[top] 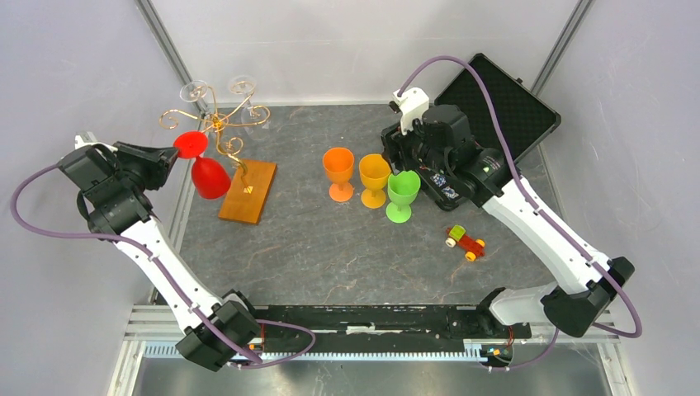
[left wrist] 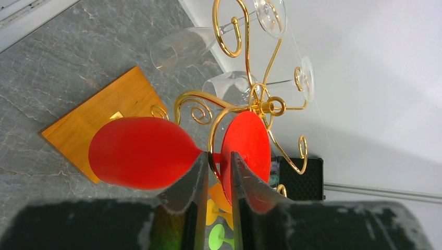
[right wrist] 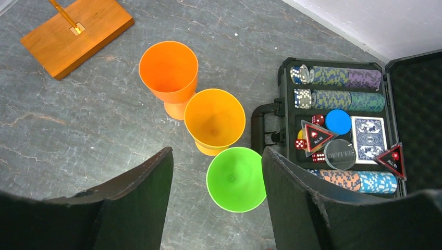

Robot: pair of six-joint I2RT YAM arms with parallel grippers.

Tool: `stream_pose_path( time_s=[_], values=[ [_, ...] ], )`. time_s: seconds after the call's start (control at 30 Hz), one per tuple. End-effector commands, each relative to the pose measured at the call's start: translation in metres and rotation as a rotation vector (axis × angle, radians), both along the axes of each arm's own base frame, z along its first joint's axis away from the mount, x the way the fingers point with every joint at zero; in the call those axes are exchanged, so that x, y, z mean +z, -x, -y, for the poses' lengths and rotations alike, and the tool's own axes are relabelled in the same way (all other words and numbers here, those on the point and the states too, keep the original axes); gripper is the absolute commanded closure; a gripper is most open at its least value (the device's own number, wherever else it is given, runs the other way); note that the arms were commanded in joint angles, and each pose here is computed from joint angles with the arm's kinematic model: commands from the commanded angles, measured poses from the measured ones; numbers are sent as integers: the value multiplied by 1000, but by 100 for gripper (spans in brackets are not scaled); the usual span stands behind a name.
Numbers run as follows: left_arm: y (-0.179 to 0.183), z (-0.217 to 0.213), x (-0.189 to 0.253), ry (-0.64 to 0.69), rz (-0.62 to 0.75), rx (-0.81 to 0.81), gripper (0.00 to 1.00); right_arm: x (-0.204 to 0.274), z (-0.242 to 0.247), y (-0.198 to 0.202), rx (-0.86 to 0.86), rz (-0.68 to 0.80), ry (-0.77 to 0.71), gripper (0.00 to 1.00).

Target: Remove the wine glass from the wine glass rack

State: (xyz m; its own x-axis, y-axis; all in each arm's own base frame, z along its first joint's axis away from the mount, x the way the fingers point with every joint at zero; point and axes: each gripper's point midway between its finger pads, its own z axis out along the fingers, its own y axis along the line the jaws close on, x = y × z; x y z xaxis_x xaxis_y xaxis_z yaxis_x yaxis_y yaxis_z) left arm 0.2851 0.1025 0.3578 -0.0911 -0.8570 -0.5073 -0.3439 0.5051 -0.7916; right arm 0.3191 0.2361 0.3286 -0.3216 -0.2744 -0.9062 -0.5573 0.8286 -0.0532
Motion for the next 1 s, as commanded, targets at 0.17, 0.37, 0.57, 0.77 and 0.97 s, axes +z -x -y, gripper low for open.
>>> stream_pose_path(
  time_s=[0.17, 0.37, 0.57, 0.77, 0.97],
  values=[
    [12, 9, 34, -64, 75, 10, 61, 21, 10, 2, -22, 67, -23, 32],
    [14, 10, 39, -81, 80, 20, 68, 19, 12, 2, -29, 70, -17, 32],
    [12, 5, 29, -74, 58, 26, 64, 18, 13, 1, -32, 72, -13, 32],
    [11, 0, 20, -81, 36, 43, 58, 15, 12, 0, -30, 67, -10, 32],
    [6, 0, 14, -59, 41, 21, 64, 16, 11, -1, -33, 68, -13, 32]
  ],
)
